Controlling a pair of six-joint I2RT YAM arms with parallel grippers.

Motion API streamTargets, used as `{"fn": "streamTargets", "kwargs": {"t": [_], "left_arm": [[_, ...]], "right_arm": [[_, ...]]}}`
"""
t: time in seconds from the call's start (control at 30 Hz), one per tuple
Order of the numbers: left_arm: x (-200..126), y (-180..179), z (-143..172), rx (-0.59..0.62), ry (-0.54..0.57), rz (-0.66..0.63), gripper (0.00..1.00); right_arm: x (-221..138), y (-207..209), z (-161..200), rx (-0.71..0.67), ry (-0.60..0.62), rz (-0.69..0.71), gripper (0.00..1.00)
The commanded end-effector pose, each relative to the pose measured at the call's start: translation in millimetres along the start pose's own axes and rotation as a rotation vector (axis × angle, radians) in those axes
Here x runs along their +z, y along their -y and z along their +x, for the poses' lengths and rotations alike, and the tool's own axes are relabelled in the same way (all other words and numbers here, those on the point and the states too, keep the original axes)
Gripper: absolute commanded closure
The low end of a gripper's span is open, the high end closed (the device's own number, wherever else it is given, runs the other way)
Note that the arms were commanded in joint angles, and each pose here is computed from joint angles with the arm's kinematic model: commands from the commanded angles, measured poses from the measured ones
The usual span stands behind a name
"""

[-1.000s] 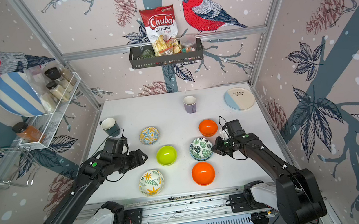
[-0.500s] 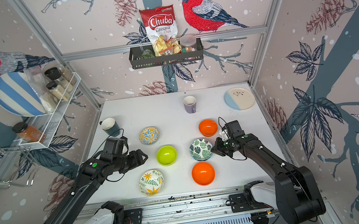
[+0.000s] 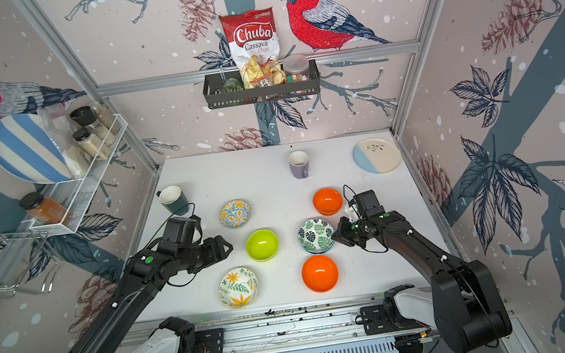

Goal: Stack the bowls
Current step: Place the bowl on the bowl.

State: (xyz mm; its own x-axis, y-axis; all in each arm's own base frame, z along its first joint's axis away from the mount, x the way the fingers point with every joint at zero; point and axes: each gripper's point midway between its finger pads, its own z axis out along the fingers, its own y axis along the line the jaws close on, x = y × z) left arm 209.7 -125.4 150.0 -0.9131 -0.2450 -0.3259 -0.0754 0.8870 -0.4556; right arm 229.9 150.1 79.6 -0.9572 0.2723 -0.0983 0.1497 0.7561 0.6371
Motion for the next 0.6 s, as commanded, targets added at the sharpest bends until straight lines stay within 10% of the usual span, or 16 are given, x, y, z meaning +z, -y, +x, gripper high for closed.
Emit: {"fn": "streamTargets", "kwargs": {"t": [0.0, 0.57], "left_arm": [[0.7, 2.6, -1.4, 0.011, 0.002, 0.014, 0.21], [3.1, 2.8, 0.4, 0.012, -0.010, 0.014, 0.21]], "right_arm": [[0.3, -7.8, -2.2, -0.031, 0.003, -0.040, 1.00], [5.1, -4.6, -1.0, -0.014, -0.016, -0.039, 1.00]]}}
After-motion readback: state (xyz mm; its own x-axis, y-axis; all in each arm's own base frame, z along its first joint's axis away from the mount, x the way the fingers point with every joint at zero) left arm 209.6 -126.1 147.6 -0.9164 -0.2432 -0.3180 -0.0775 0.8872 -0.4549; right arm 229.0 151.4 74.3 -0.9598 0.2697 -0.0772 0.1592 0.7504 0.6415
